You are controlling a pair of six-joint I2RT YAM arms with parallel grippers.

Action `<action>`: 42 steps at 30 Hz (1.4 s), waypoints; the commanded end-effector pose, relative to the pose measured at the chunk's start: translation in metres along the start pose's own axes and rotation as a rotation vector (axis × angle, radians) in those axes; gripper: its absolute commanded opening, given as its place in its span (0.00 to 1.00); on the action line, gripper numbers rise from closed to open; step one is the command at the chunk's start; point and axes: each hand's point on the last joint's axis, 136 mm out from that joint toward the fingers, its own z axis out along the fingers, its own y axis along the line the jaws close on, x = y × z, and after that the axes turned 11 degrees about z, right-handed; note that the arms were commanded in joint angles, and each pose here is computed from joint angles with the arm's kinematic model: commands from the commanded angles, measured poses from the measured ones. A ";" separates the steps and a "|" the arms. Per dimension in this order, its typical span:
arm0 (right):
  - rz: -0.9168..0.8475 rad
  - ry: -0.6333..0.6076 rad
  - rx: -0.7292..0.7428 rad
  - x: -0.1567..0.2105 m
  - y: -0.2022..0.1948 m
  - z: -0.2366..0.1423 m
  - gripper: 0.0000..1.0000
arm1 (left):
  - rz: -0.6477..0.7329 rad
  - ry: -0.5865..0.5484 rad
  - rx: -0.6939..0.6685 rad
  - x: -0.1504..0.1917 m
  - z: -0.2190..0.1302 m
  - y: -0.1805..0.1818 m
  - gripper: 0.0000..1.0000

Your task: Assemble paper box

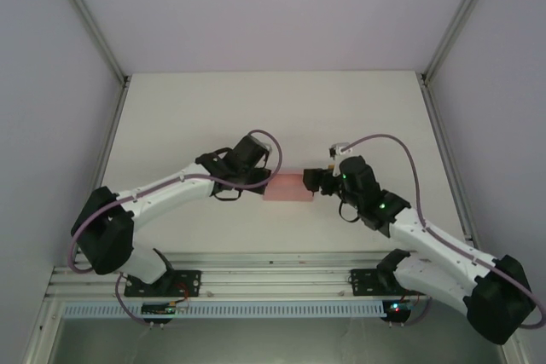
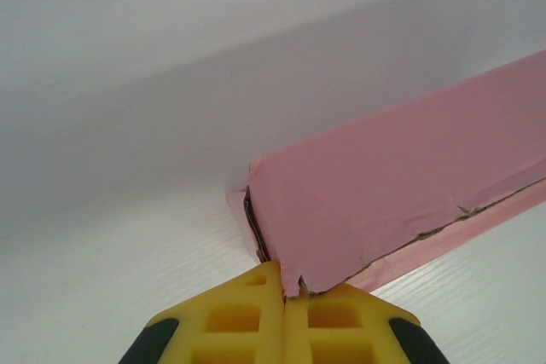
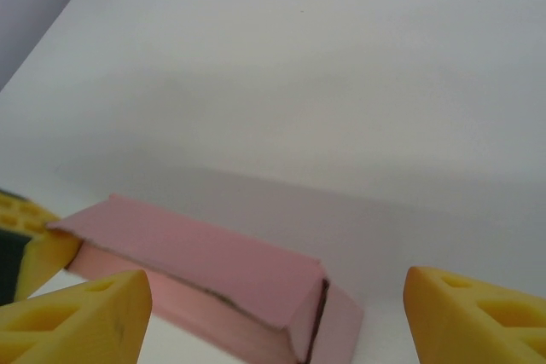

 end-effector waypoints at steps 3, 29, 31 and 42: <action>0.127 0.092 0.072 0.004 -0.017 0.018 0.71 | 0.023 0.250 -0.020 0.062 0.013 0.004 0.05; 0.217 0.197 0.224 0.062 -0.063 0.024 0.60 | -0.175 -0.027 0.187 -0.026 -0.033 0.001 1.00; 0.220 0.198 0.223 0.063 -0.063 0.024 0.60 | -0.195 -0.024 0.203 -0.024 -0.025 0.007 1.00; 0.251 0.230 0.221 0.081 -0.076 0.028 0.60 | -0.220 0.115 0.347 0.044 0.034 0.006 0.68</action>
